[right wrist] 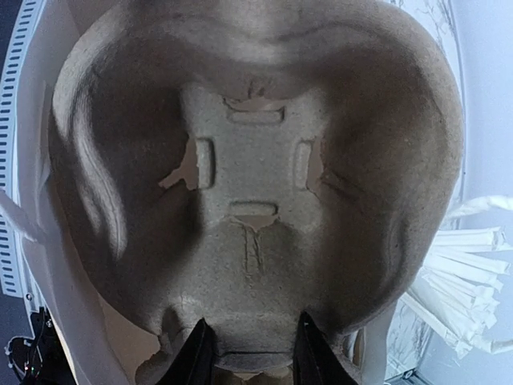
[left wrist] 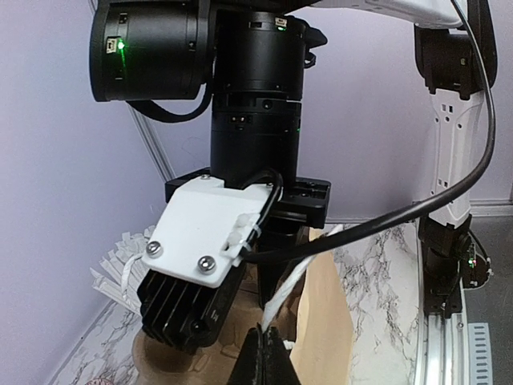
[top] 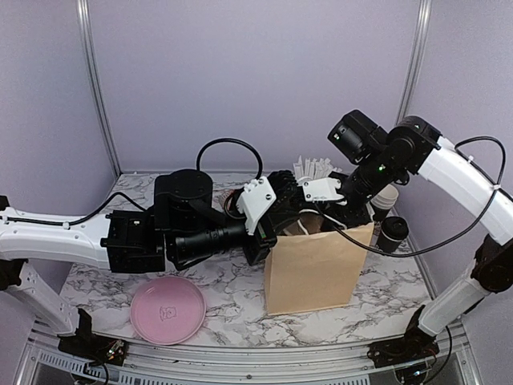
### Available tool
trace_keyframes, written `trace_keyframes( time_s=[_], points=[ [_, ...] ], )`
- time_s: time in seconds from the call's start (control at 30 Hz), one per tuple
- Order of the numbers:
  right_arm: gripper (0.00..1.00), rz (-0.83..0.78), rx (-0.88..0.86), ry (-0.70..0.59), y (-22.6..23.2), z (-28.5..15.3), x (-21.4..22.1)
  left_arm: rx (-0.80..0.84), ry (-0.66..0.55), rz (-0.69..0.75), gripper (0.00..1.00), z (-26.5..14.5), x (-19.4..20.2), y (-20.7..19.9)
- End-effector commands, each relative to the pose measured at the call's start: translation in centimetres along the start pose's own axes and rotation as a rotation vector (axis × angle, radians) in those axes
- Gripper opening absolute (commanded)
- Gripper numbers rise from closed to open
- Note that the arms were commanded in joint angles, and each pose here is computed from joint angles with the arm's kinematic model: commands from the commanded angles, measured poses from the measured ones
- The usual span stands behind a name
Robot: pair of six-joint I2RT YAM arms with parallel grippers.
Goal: Pack the takeout coffee
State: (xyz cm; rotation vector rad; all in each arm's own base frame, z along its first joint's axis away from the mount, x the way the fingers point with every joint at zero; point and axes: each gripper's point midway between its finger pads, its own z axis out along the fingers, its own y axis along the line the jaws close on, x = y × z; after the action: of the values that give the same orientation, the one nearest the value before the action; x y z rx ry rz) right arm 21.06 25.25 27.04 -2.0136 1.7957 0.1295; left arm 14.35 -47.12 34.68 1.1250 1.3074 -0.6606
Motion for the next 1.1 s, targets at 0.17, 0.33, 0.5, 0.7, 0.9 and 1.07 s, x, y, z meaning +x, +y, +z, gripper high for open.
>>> trace_keyframes(
  time_s=[0.17, 0.33, 0.5, 0.7, 0.9, 1.07],
  points=[
    [0.24, 0.030, -0.038, 0.036, 1.2, 0.8, 1.5, -0.025, 0.010, 0.012, 0.00, -1.6, -0.4, 0.8],
    [0.24, 0.040, -0.069, 0.020, 1.8, 1.1, 1.2, -0.003, 0.038, 0.015, 0.00, -1.0, 0.4, 0.1],
    [0.24, 0.041, -0.085, 0.023, 2.5, 1.4, 1.3, 0.002, 0.031, 0.028, 0.37, -1.9, -0.6, -0.3],
    [0.25, 0.038, -0.148, 0.080, 4.5, 3.2, 2.6, -0.021, -0.034, 0.022, 0.53, -6.2, -4.0, 1.0],
    [0.24, 0.025, -0.198, 0.121, 5.9, 4.6, 3.1, -0.244, -0.146, -0.007, 0.56, -12.4, -6.2, 6.3],
    [0.24, 0.030, -0.249, 0.148, 6.7, 6.0, 3.4, -0.342, -0.159, -0.020, 0.58, -15.0, -5.4, 8.3]
  ],
)
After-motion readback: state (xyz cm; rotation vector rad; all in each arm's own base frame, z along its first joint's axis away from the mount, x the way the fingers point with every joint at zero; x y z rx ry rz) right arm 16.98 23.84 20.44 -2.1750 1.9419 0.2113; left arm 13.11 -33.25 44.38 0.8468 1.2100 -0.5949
